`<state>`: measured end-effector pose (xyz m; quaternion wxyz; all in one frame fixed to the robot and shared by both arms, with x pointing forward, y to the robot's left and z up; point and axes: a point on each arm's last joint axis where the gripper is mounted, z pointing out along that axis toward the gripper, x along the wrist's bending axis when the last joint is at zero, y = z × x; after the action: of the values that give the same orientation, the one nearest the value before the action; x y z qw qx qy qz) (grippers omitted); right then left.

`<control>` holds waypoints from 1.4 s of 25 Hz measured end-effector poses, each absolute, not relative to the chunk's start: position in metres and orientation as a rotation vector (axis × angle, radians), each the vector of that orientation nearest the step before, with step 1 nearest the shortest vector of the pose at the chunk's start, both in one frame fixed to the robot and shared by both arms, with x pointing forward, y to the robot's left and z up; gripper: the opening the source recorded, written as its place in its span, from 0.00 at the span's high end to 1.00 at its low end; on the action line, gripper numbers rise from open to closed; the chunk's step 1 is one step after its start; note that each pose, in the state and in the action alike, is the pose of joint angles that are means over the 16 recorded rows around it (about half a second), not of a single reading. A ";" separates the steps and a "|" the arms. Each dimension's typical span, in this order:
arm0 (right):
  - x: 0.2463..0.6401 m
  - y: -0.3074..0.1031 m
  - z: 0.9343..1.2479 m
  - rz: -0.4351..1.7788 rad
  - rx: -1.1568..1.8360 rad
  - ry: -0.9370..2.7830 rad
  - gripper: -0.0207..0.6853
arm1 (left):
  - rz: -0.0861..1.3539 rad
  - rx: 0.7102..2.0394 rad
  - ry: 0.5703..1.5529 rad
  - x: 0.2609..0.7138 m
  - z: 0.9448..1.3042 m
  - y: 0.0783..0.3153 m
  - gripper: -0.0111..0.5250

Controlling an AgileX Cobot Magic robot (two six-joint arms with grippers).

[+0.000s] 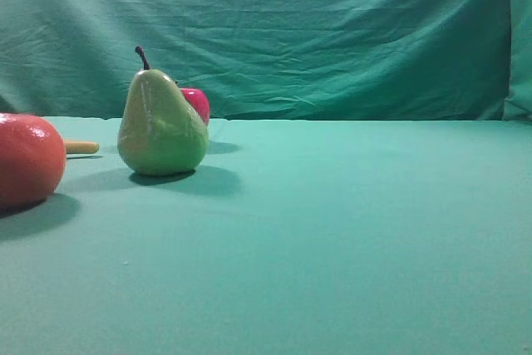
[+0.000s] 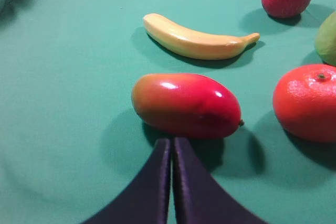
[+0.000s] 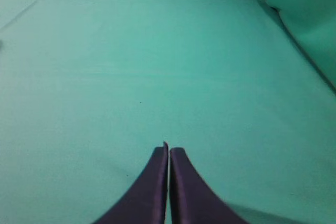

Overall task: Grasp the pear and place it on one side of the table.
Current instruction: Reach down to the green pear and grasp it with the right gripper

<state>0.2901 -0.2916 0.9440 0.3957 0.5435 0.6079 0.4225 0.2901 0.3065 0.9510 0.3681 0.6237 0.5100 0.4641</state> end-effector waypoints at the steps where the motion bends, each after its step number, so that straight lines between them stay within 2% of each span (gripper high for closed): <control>1: 0.290 -0.292 0.944 1.071 1.378 1.541 0.97 | 1.192 1.602 1.310 0.290 0.951 0.306 0.98; 20: 0.291 -0.292 0.948 1.118 1.374 1.491 0.97 | 1.192 1.602 1.310 0.290 0.951 0.306 0.98; 28: 0.294 -0.291 0.964 1.294 1.383 1.316 0.97 | 1.192 1.602 1.310 0.290 0.951 0.306 0.98; 35: 0.298 -0.291 0.994 1.394 1.403 1.223 0.97 | 1.192 1.602 1.310 0.290 0.951 0.306 0.98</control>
<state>0.2981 -0.2910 0.9943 0.3971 0.5538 0.4828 0.5501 0.2901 0.3065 0.9510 0.3681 0.6237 0.5100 0.4641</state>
